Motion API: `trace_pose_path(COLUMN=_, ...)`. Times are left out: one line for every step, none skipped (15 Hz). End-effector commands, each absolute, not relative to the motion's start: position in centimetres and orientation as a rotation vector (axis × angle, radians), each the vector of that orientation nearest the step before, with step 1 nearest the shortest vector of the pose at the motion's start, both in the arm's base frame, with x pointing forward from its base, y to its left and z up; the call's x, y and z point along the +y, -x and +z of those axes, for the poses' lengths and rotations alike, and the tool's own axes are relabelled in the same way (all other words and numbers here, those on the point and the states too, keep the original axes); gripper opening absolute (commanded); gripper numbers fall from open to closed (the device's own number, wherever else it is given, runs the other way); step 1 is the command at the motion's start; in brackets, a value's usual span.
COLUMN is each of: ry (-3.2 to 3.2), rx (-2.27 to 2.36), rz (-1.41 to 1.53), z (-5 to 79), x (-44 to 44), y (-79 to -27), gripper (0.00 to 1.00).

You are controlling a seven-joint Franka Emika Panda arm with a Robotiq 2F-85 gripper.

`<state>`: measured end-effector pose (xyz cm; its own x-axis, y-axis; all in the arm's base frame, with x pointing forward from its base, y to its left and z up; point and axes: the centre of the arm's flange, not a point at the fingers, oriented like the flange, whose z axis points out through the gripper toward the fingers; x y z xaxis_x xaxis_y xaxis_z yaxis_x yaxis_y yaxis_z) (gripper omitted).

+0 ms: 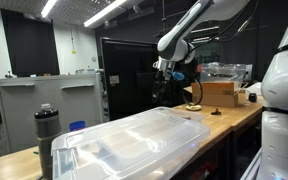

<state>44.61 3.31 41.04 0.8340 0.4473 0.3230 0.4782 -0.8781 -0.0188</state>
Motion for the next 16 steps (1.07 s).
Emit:
trace_pose_path(ry=2.955, rx=-0.724, rz=-0.574, z=41.5, x=2.9, y=-44.6, gripper=1.0)
trace_pose_path(ry=2.97, rx=-0.713, rz=-0.606, z=41.4, x=2.6, y=-45.1, gripper=1.0)
trace_pose_path(ry=2.986, rx=-0.698, rz=-0.63, z=41.5, x=2.4, y=-45.5, gripper=1.0)
trace_pose_path(ry=3.0, rx=-0.676, rz=-0.654, z=41.5, x=1.9, y=-46.0, gripper=1.0)
trace_pose_path(ry=3.012, rx=-0.65, rz=-0.664, z=41.6, x=1.3, y=-46.5, gripper=1.0)
trace_pose_path(ry=3.011, rx=-0.62, rz=-0.659, z=41.9, x=0.6, y=-46.8, gripper=1.0)
trace_pose_path(ry=3.004, rx=-0.585, rz=-0.654, z=42.2, x=-0.3, y=-47.0, gripper=1.0)
trace_pose_path(ry=2.998, rx=-0.556, rz=-0.648, z=42.5, x=-1.2, y=-47.1, gripper=1.0)
trace_pose_path(ry=2.994, rx=-0.527, rz=-0.654, z=43.0, x=-2.3, y=-47.3, gripper=1.0)
trace_pose_path(ry=2.992, rx=-0.496, rz=-0.663, z=43.4, x=-3.3, y=-47.4, gripper=1.0)
trace_pose_path(ry=2.991, rx=-0.464, rz=-0.67, z=43.9, x=-4.2, y=-47.5, gripper=1.0)
trace_pose_path(ry=2.99, rx=-0.433, rz=-0.681, z=44.3, x=-5.2, y=-47.7, gripper=1.0)
trace_pose_path(ry=2.99, rx=-0.403, rz=-0.688, z=44.8, x=-6.0, y=-47.8, gripper=1.0)
trace_pose_path(ry=2.985, rx=-0.367, rz=-0.694, z=45.1, x=-6.9, y=-48.1, gripper=1.0)
trace_pose_path(ry=2.982, rx=-0.33, rz=-0.7, z=45.5, x=-7.6, y=-48.2, gripper=1.0)
trace_pose_path(ry=2.977, rx=-0.294, rz=-0.701, z=45.6, x=-8.3, y=-48.5, gripper=1.0)
